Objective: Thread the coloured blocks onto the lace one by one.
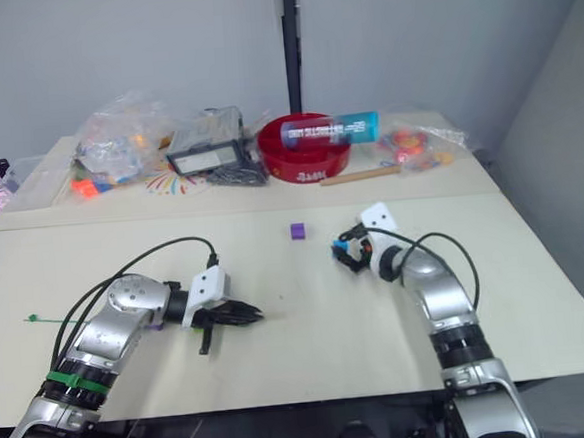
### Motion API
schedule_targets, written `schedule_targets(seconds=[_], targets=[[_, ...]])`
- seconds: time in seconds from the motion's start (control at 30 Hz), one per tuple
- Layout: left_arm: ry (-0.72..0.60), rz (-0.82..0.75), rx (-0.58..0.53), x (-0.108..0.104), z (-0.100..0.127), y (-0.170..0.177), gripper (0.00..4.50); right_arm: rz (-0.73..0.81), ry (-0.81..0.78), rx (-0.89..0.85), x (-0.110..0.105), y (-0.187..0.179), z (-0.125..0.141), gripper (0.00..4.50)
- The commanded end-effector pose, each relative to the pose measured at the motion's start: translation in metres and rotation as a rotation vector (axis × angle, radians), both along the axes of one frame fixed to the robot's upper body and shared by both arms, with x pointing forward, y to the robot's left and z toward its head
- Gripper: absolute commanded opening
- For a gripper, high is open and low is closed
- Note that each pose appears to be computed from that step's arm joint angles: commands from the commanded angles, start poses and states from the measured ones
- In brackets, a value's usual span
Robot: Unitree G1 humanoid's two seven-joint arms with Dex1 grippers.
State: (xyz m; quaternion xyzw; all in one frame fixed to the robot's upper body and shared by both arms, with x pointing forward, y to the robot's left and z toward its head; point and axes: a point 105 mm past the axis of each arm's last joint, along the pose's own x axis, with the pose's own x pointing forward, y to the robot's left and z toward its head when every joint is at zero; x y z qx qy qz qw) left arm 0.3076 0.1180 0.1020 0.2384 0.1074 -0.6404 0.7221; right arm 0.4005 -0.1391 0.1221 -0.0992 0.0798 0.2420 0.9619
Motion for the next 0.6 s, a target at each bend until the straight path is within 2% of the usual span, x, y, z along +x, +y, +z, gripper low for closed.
schedule_targets(seconds=[0.03, 0.23, 0.43, 0.6], targets=[[-0.037, -0.010, -0.027, -0.001, 0.010, -0.002, 0.00, -0.069, -0.065, 0.041, 0.002, -0.001, 0.011, 4.46], [-0.034, -0.014, -0.023, -0.001, 0.010, -0.001, 0.00, -0.078, -0.085, 0.120, -0.014, 0.024, 0.009, 4.46], [-0.034, -0.014, -0.015, -0.001, 0.010, 0.000, 0.00, -0.263, -0.161, 0.157, -0.024, 0.036, 0.013, 4.46], [-0.033, -0.015, -0.010, -0.001, 0.010, 0.001, 0.00, -0.321, -0.148, 0.171, -0.024, 0.041, 0.009, 4.46]])
